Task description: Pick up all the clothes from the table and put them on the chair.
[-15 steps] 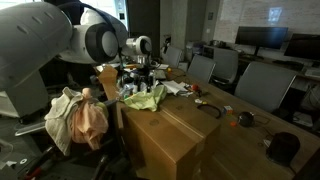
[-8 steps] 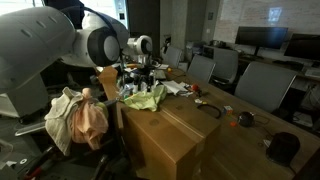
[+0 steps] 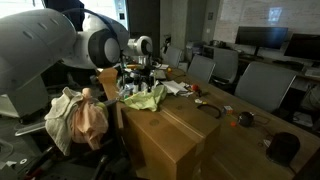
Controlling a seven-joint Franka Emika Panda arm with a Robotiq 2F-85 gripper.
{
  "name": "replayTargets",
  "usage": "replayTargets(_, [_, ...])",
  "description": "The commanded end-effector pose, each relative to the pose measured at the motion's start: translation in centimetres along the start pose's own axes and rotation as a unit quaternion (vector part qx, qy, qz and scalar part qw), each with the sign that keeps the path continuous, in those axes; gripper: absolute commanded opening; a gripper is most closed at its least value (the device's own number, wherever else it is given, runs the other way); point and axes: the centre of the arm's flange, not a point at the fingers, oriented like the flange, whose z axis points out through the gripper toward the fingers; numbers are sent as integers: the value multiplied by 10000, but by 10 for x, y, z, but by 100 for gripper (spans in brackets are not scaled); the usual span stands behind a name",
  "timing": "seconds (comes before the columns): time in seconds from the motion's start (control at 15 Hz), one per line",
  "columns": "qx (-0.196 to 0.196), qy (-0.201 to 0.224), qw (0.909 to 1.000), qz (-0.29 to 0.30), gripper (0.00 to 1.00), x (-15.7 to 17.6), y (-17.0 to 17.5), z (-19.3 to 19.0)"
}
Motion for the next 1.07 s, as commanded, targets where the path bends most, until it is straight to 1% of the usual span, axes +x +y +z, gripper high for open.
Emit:
replayTargets(0.0, [86,85,9999,-26,74,36,-7,-5])
replayTargets(0.07, [99,78,9999,2,68,38,-5,-3])
replayTargets(0.13, [100,79,9999,26,58,39,-2,-2])
replayTargets(0.27, [108,66,9999,82,44,41,4,-2])
replayTargets(0.53, [145,63,9998,148,13,37,15,-7])
replayTargets(0.67, [144,101,9997,175,1,35,19,-12])
replayTargets(1.0, [242,272,9991,227,1,24,26,-38])
